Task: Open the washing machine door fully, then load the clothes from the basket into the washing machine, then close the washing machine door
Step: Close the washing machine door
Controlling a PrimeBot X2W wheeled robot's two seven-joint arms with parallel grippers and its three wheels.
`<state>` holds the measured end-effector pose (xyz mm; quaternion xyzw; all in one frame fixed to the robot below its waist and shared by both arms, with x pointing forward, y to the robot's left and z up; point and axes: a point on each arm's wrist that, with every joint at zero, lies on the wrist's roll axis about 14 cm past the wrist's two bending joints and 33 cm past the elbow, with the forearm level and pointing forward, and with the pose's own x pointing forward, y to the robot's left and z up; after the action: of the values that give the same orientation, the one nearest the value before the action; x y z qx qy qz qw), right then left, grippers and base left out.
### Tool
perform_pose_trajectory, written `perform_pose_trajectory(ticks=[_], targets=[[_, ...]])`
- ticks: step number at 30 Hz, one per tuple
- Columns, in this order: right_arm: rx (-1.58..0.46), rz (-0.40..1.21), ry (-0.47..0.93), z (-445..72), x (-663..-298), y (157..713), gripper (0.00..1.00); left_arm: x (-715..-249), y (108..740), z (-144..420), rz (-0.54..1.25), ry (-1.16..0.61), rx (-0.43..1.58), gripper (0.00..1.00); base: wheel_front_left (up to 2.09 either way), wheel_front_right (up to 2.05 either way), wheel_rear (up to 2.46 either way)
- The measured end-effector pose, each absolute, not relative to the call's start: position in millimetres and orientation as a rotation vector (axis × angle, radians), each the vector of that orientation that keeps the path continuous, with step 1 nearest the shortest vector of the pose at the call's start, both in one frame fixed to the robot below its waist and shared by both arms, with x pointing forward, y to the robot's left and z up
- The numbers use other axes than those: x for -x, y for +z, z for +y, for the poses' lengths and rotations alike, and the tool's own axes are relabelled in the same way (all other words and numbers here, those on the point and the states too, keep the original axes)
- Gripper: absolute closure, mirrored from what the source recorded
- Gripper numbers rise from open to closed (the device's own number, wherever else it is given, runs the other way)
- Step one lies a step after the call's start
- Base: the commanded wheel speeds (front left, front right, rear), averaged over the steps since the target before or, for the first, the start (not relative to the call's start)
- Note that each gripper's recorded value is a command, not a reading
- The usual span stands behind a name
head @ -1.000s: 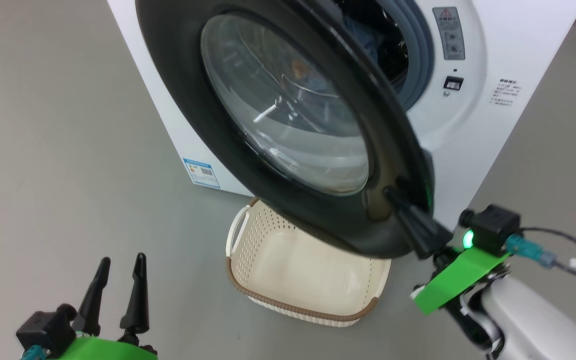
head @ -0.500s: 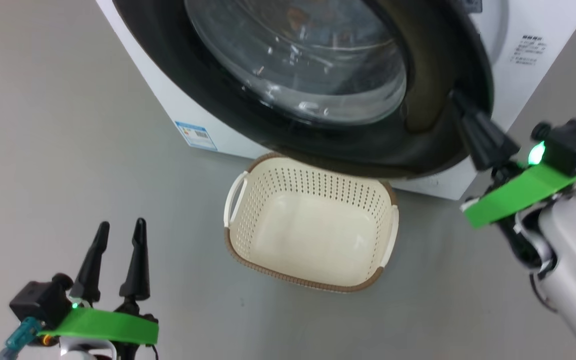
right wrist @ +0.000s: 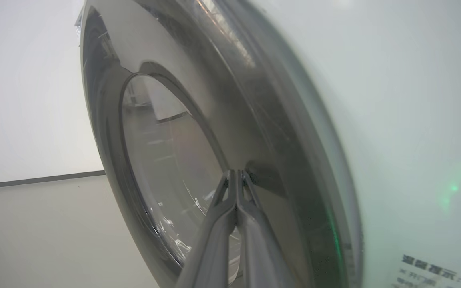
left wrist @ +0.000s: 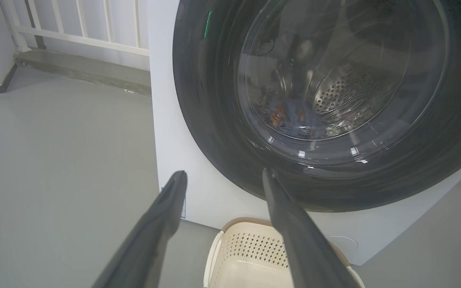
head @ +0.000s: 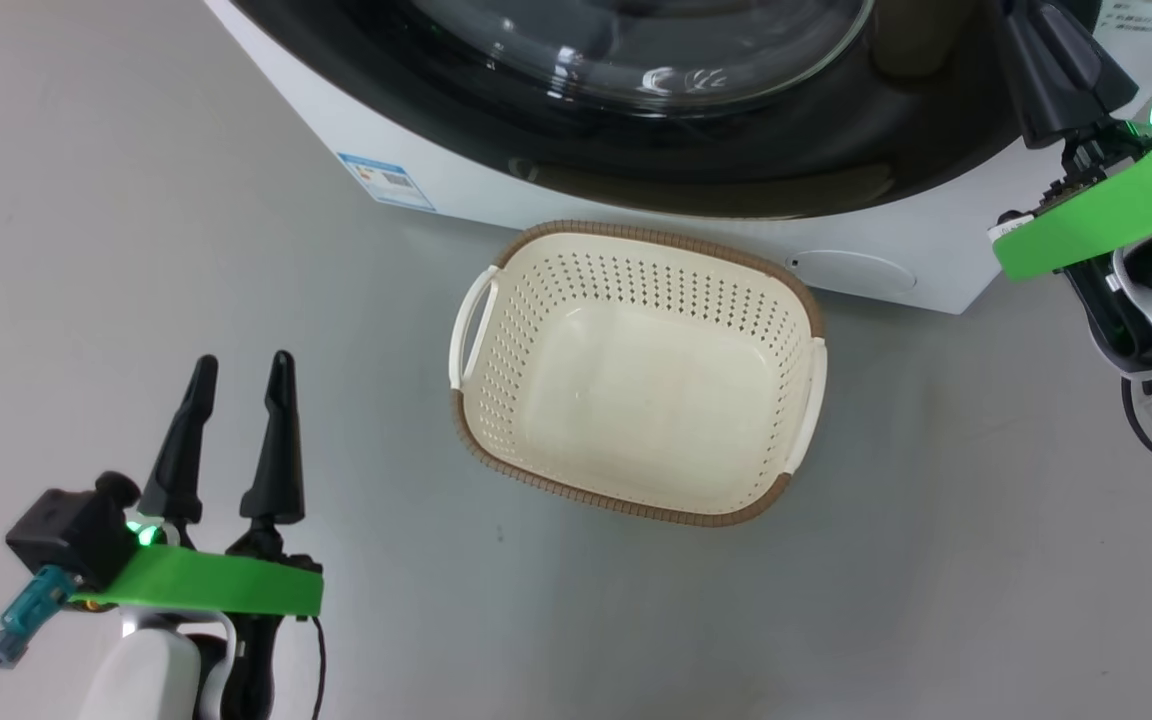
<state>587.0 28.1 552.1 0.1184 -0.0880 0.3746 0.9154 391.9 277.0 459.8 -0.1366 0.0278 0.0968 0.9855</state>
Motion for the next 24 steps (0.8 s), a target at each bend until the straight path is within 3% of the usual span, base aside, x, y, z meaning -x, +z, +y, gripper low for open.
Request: perform_pose_trajectory(ticks=[17, 18, 19, 20, 22, 23, 24], targets=[[-0.227, -0.186, 0.768, 31, -586, 563, 1.0, -388, 470, 276, 0.027, 0.197, 0.288, 0.0, 0.0, 0.0, 0.0], [-0.228, -0.189, 0.764, 29, -585, 565, 0.82, -388, 471, 275, 0.024, 0.195, 0.289, 0.0, 0.0, 0.0, 0.0], [-0.227, -0.192, 0.759, 28, -584, 567, 0.75, -388, 472, 275, 0.02, 0.193, 0.29, 0.0, 0.0, 0.0, 0.0], [-0.224, -0.194, 0.751, 26, -583, 569, 0.61, -388, 474, 275, 0.016, 0.191, 0.291, 0.0, 0.0, 0.0, 0.0], [-0.221, -0.201, 0.739, 22, -580, 572, 0.51, -388, 477, 273, 0.006, 0.187, 0.294, 0.0, 0.0, 0.0, 0.0], [-0.217, -0.203, 0.732, 20, -579, 574, 0.18, -387, 479, 273, 0.002, 0.184, 0.295, 0.0, 0.0, 0.0, 0.0], [-0.214, -0.206, 0.73, 18, -577, 576, 0.0, -387, 480, 272, -0.002, 0.182, 0.297, 0.0, 0.0, 0.0, 0.0]])
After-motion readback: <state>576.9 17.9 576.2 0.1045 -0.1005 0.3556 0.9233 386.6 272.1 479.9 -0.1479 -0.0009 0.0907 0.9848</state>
